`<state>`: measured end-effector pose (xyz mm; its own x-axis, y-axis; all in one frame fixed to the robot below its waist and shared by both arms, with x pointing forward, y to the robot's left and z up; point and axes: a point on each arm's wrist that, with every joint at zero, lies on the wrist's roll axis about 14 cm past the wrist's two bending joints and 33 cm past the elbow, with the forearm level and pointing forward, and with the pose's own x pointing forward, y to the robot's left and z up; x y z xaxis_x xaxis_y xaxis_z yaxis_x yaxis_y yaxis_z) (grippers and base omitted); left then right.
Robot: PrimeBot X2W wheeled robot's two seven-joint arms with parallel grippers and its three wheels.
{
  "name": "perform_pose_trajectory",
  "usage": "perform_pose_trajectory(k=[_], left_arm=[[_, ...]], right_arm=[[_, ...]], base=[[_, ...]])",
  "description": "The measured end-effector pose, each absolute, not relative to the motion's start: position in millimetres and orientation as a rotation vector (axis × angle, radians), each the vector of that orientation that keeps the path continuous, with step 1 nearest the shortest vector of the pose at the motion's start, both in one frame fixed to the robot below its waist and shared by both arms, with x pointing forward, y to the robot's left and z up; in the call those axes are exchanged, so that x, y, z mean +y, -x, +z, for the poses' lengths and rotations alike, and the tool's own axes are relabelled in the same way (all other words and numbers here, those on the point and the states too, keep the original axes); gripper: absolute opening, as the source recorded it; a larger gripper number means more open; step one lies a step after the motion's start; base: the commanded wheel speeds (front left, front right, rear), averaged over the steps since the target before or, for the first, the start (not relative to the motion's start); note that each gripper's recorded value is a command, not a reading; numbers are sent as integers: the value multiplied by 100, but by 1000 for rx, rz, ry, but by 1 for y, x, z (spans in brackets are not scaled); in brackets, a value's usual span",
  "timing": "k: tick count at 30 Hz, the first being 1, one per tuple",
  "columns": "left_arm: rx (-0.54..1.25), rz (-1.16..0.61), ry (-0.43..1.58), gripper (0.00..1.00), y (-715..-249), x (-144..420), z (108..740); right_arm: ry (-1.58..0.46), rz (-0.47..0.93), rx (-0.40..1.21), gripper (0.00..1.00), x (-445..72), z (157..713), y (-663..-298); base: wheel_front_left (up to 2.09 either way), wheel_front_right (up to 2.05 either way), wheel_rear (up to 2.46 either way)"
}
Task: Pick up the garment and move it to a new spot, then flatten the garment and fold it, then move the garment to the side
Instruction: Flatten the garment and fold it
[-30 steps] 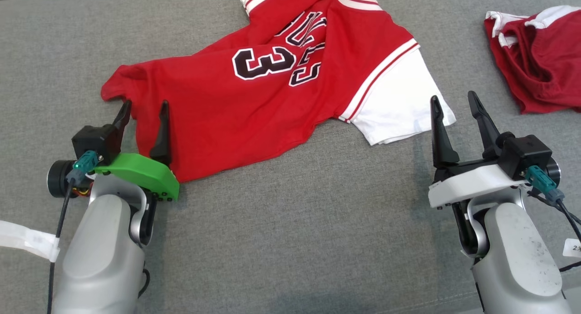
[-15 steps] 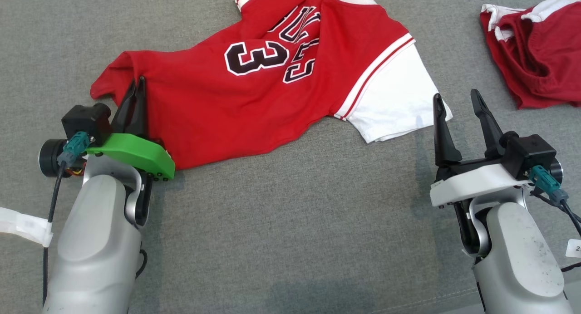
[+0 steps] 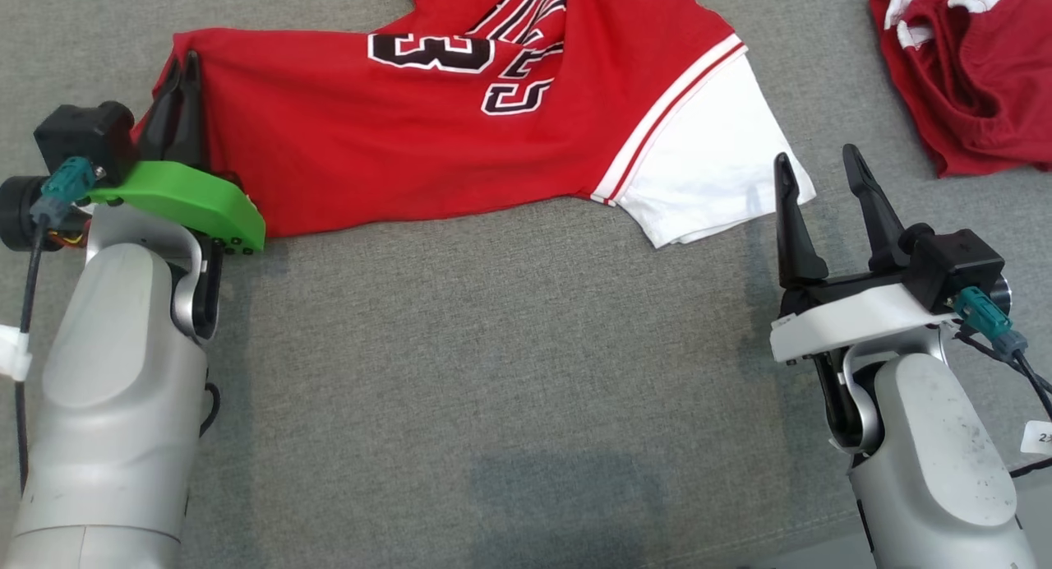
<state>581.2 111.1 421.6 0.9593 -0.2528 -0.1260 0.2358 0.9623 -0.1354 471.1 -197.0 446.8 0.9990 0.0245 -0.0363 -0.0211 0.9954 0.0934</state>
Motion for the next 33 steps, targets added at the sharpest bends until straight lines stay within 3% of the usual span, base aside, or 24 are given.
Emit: perform_pose_trajectory(k=[2, 3, 4, 5, 11, 17, 25, 33], left_arm=[[166, -250, 118, 0, -586, 109, 416], [173, -251, 116, 18, -588, 108, 413], [176, -253, 113, 41, -590, 107, 412], [174, -254, 114, 100, -592, 106, 411], [132, -230, 145, 100, -593, 113, 423], [99, -178, 195, 100, -560, 131, 429], [252, -91, 275, 100, -487, 149, 387], [287, -71, 281, 100, -483, 153, 379]], right_arm=[[-93, 13, 42, 100, -201, 445, -471], [-93, 8, 45, 100, -203, 444, -470], [-92, 3, 47, 100, -205, 443, -470], [-92, -2, 50, 100, -206, 443, -469], [-95, -21, 49, 100, -212, 443, -468], [-113, -1, 31, 100, -203, 450, -469], [-135, 46, 10, 100, -184, 457, -472], [-135, 59, 9, 100, -179, 458, -473]], base=[[0, 0, 0], [0, 0, 0], [0, 0, 0], [0, 0, 0], [0, 0, 0], [0, 0, 0], [0, 0, 0], [0, 0, 0]])
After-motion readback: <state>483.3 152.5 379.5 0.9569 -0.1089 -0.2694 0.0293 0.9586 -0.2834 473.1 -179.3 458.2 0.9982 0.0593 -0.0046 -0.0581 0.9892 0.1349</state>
